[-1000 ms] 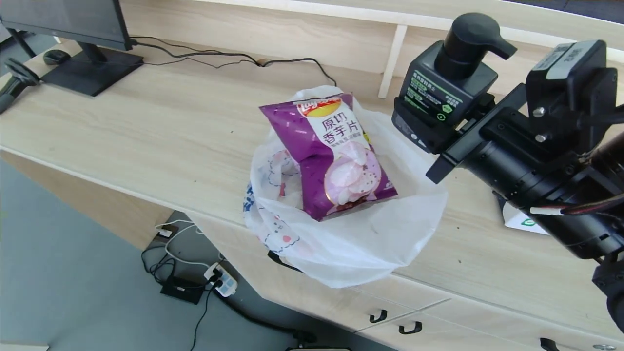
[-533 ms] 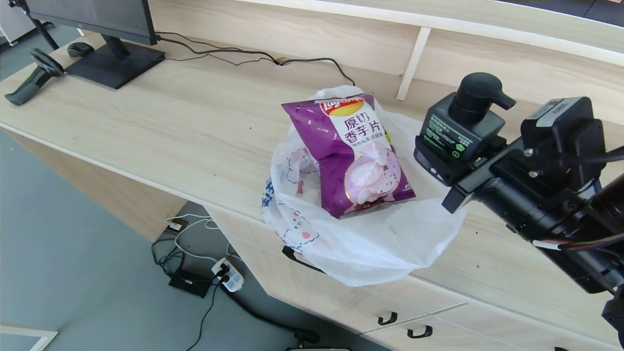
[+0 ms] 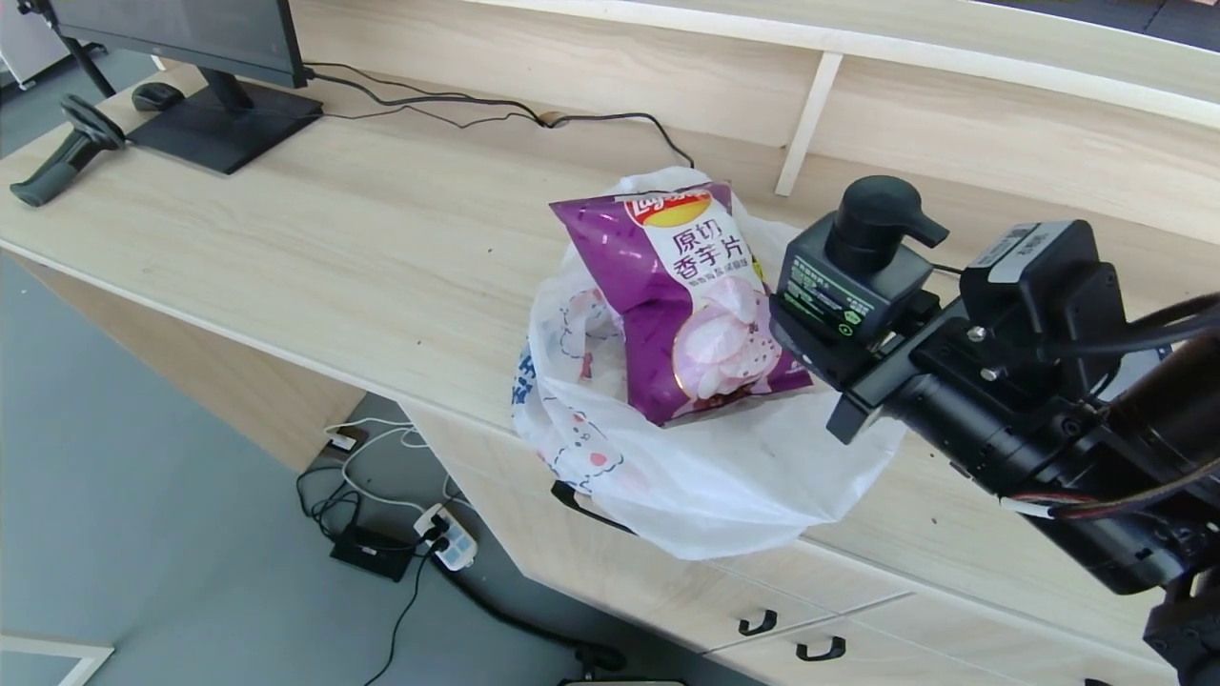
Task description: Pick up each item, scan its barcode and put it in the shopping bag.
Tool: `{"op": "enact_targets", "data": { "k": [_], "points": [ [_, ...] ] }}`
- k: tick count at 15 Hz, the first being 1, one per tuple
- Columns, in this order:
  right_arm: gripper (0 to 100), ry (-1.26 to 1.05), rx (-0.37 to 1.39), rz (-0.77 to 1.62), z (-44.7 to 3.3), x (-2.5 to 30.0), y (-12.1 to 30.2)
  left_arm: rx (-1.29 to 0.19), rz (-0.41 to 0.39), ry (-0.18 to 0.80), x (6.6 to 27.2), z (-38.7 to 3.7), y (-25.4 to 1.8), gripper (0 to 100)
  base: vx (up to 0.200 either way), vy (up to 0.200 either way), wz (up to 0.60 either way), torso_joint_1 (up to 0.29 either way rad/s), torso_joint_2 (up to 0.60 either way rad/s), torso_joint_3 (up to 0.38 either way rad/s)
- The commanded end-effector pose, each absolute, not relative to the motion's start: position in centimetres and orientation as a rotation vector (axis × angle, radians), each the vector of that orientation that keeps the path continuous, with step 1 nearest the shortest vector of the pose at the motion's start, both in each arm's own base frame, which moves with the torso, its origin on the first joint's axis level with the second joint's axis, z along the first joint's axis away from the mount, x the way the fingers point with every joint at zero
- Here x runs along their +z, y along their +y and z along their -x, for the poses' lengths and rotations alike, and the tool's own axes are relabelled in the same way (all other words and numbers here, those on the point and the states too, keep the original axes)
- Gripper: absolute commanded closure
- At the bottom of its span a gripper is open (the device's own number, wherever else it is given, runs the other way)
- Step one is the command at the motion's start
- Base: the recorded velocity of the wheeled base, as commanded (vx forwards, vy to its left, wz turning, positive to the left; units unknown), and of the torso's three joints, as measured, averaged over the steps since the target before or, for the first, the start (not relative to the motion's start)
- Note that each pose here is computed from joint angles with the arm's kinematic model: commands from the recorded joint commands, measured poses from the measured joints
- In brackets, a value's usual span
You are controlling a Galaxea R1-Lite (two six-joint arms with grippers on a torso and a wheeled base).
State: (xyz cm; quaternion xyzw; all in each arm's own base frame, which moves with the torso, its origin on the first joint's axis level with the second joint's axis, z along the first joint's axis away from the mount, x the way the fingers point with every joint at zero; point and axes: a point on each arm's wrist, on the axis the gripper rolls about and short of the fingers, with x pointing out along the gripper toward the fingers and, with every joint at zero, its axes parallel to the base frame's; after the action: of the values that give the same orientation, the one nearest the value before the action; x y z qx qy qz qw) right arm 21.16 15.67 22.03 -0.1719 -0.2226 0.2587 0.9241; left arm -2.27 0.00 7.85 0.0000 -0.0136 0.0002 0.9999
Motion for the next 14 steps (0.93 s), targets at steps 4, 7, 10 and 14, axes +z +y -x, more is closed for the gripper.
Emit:
{"op": "enact_targets", "data": {
  "k": [4, 7, 10, 14],
  "points": [
    [100, -0.401, 0.487, 0.344, -24.5, 20.4, 15.9, 0.002, 0.002, -0.028, 7.9, 2.3, 0.0, 0, 0.0, 0.0, 0.0, 0.0, 0.0, 0.0],
    [100, -0.375, 0.4, 0.306, -25.8, 20.2, 13.3, 0.0, 0.0, -0.028, 7.9, 2.3, 0.0, 0, 0.0, 0.0, 0.0, 0.0, 0.0, 0.0],
    [100, -0.382, 0.376, 0.307, -25.8, 20.2, 12.6, 0.0, 0.0, -0.028, 7.9, 2.3, 0.0, 0, 0.0, 0.0, 0.0, 0.0, 0.0, 0.0],
    [100, -0.312, 0.405, 0.318, -24.3, 17.7, 12.3, 0.0, -0.001, -0.025, 7.8, 2.3, 0.0, 0, 0.0, 0.0, 0.0, 0.0, 0.0, 0.0]
  ]
}}
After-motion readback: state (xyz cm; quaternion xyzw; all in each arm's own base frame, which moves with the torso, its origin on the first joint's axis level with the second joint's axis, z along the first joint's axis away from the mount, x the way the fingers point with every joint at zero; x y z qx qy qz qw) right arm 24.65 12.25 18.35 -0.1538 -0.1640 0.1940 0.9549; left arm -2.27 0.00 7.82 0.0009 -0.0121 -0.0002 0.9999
